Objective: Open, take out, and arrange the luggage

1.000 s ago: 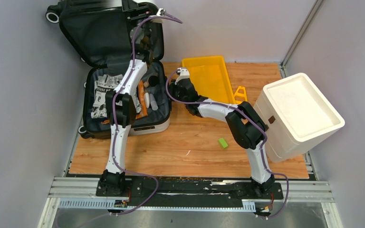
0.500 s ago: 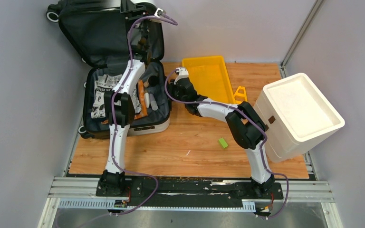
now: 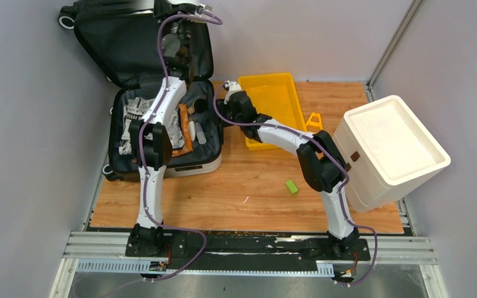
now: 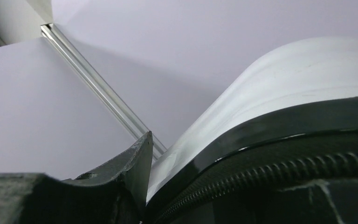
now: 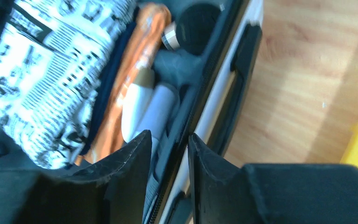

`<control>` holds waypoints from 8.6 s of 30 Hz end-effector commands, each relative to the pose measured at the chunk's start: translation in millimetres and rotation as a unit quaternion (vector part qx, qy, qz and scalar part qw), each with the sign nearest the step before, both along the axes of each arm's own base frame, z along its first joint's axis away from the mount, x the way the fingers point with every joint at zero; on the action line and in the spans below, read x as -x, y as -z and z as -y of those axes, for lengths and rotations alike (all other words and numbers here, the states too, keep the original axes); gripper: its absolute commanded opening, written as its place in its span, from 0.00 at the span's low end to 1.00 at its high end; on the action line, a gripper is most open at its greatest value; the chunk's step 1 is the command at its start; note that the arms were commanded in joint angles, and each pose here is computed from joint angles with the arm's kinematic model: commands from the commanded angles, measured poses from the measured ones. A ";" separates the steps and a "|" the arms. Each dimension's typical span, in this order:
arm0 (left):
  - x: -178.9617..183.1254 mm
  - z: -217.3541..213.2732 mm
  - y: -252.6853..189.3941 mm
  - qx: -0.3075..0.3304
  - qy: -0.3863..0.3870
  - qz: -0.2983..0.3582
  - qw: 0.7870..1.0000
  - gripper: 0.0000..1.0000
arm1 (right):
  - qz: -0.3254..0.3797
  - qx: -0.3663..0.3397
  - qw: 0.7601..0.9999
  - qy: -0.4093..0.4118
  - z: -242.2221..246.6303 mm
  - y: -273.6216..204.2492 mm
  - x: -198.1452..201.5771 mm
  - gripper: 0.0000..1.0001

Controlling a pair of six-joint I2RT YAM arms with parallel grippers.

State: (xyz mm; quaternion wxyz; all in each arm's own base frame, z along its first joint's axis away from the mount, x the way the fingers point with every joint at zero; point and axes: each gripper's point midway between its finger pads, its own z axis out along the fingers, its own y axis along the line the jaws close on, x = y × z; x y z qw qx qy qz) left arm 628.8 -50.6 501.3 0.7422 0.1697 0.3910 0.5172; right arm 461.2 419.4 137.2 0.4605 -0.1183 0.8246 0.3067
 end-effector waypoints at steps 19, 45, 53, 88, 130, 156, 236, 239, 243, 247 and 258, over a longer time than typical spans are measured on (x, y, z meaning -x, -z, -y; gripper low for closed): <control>12.7 49.3 72.4 0.169 0.166 -0.293 0.926 0.67 | 0.467 -0.132 0.874 -0.012 19.6 -203.2 -160.0 0.52; 18.1 24.1 51.9 0.161 0.207 -0.290 0.920 0.00 | -0.035 -0.041 0.997 0.046 -7.5 -32.5 16.9 0.52; 24.0 27.6 48.9 0.137 0.215 -0.297 0.920 0.00 | -0.012 0.001 0.999 0.047 31.2 -48.6 43.6 0.57; 31.5 46.6 19.5 0.088 0.236 -0.234 0.939 0.00 | -0.105 0.038 0.971 -0.209 22.5 20.9 190.1 0.00; 92.9 66.4 -9.0 0.308 0.368 -0.287 0.829 1.00 | 0.055 -0.027 0.986 -0.157 -27.9 -93.0 101.3 0.40; 142.6 75.3 -17.3 0.237 0.396 -0.335 0.821 1.00 | 0.463 -0.136 0.876 -0.009 -2.6 -238.2 -134.3 0.51; 250.7 29.2 142.3 0.522 0.267 -0.395 0.708 0.99 | -0.040 -0.014 0.998 0.052 117.4 -78.9 103.0 0.57; 276.2 19.8 184.2 0.546 0.223 -0.420 0.690 1.00 | -0.043 0.001 0.996 0.074 135.0 -78.8 112.1 0.58; 304.3 9.0 210.3 0.561 0.201 -0.416 0.687 1.00 | -0.064 0.008 0.992 0.111 156.5 -73.5 126.1 0.58; 325.5 -12.0 224.9 0.574 0.165 -0.384 0.704 1.00 | -0.080 -0.010 0.992 0.099 157.1 -73.1 141.7 0.58; 354.9 -24.3 248.3 0.623 0.139 -0.355 0.683 1.00 | -0.156 -0.136 0.974 0.096 82.3 -97.9 124.6 0.63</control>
